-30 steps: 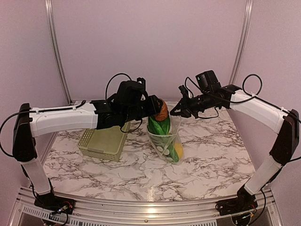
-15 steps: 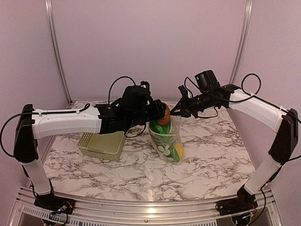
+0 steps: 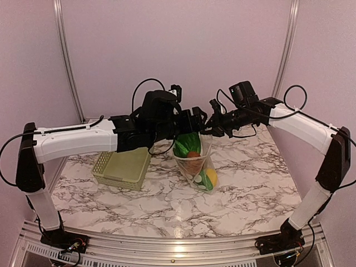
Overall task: Place the food in the zip-top bag and seal the zipper
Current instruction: Place the fake vegetable in the zipper food storage bag, then pass from the left arm to the right
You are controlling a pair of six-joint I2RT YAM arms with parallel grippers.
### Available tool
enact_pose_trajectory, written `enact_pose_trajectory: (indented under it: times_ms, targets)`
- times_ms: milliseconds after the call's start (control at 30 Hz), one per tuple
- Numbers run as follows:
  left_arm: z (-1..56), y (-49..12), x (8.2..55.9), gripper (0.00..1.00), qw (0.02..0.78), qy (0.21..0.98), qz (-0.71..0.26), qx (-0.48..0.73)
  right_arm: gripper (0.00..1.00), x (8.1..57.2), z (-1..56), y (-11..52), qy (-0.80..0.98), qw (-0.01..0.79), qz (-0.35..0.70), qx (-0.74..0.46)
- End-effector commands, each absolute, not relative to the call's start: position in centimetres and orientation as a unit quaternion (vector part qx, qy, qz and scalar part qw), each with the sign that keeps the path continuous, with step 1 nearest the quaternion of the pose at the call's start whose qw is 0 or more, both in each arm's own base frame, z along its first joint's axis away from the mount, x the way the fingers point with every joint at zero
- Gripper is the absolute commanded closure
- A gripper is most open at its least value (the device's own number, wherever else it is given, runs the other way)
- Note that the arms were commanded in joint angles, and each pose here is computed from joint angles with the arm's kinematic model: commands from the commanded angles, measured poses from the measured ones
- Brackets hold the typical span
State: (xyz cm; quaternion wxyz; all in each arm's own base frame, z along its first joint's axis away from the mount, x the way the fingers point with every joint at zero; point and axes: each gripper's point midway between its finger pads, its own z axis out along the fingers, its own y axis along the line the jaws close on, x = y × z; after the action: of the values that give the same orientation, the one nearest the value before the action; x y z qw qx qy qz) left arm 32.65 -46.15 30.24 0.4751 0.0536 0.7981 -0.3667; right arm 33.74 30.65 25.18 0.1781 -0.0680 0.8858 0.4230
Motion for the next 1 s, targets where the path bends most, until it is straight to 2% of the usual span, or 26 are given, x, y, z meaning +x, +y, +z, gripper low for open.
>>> enact_pose_trajectory:
  times_ms: [0,100,200,433,500,733,967]
  targets:
    - [36.5,-43.3,32.6,0.02,0.554,0.762,-0.324,0.084,1.0,33.8,26.7,31.0,0.878,0.193,0.43,-0.083]
    - [37.4,-40.1,33.4,0.01,0.575,0.771,-0.264,0.076,1.0,33.5,26.3,30.7,0.881,0.191,0.423,-0.088]
    - [35.2,-38.2,34.6,0.04,0.535,0.814,-0.209,0.091,1.0,33.3,26.1,30.3,0.885,0.194,0.413,-0.091]
    - [27.8,-36.7,32.2,0.48,0.407,0.884,-0.206,0.102,1.0,33.1,25.8,30.2,0.888,0.191,0.406,-0.098]
    - [25.5,-36.5,31.5,0.54,0.37,0.899,-0.214,0.096,1.0,33.1,25.8,30.2,0.889,0.191,0.405,-0.099]
    - [21.4,-39.3,29.6,0.63,0.275,0.918,-0.269,0.094,1.0,32.9,25.5,30.1,0.891,0.186,0.4,-0.106]
    - [20.2,-39.8,30.1,0.64,0.258,0.928,-0.254,0.087,1.0,32.4,25.3,30.0,0.892,0.181,0.399,-0.11]
